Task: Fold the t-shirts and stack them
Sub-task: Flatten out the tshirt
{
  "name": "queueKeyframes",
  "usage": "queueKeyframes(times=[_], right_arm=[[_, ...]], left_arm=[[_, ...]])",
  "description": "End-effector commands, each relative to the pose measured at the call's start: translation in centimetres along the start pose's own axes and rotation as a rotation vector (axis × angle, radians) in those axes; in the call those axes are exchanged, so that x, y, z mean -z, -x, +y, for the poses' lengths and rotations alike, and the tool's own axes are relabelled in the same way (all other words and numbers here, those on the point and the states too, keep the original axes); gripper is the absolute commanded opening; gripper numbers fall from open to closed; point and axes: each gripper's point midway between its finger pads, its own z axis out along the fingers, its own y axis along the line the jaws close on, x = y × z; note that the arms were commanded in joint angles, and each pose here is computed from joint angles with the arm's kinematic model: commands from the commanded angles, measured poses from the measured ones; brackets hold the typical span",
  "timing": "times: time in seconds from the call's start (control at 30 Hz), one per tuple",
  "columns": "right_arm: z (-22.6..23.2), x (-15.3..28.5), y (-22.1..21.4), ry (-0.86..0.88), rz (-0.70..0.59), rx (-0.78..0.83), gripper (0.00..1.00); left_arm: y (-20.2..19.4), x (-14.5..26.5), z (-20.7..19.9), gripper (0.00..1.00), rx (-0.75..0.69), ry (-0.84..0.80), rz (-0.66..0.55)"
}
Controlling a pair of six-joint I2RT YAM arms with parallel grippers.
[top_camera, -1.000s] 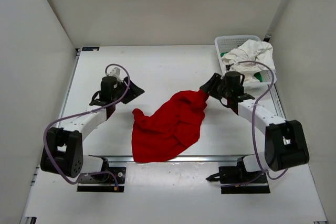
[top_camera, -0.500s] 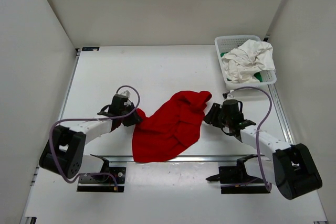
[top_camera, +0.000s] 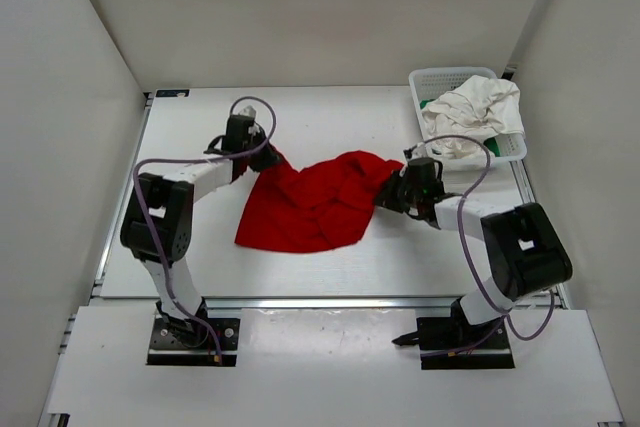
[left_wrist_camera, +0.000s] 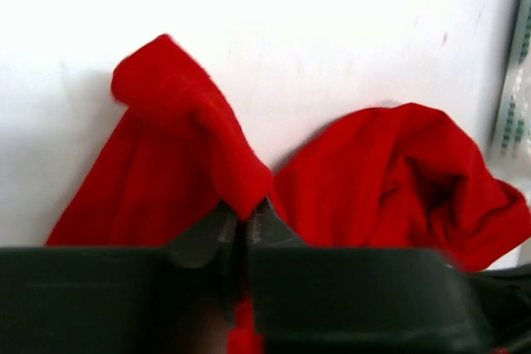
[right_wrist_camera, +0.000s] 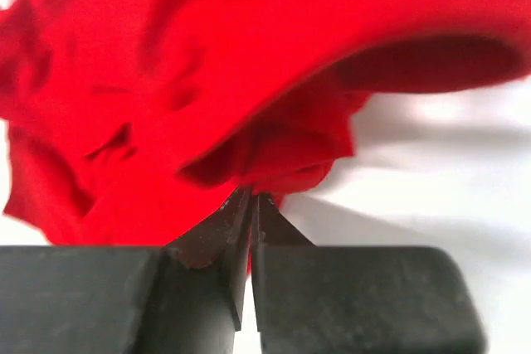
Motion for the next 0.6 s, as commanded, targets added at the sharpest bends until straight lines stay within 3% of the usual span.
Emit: queueKeyframes(times=[0.0,0.07,0.13,0.17,0.27,0.37,0.4,0.43,0.47,0.57], right_arm=[[3.4,-0.4,7.2,0.08,-0.156,0.031,0.04],[3.7,-0.3,8.5,0.084,-0.177,0.025,0.1],[3.7,0.2,9.3,0.072,-0.202,0.015,0.17],[4.0,0.7,9.8,0.08,-0.217,0.013,0.24],[3.9,2.1,8.8,0.063,-0.217,0.03,0.36],[4.2,3.6,7.3,0.058,-0.233,0.056,0.36],[3.8,3.8,5.8,0.054,-0.214,0.059,0.3],[4.1,3.9,5.2,0.072,-0.212,0.066,0.25],[4.2,4.2,3.8,0.085,-0.2,0.071,0.24],[4.2,4.4,0.6,0.104,-0.148,0.088,0.24]], left_arm=[[6.3,0.5,-0.9,0.23,0.009,-0.004,-0.081],[7.7,1.1,-0.4,0.54,-0.017,0.012,-0.096],[8.6,2.2,0.9,0.95,0.005,0.027,-0.125],[7.8,3.0,1.1,0.98,0.009,0.011,-0.111],[5.6,5.9,2.0,0.98,0.023,-0.016,-0.114],[1.1,7.8,5.0,0.97,0.067,0.015,-0.097],[-0.6,8.9,6.3,0.89,0.086,0.038,-0.098],[-0.7,9.5,7.4,0.68,0.11,0.064,-0.124],[-2.5,10.3,8.8,0.56,0.129,0.097,-0.118],[-4.7,11.9,11.4,0.48,0.14,0.18,-0.143]])
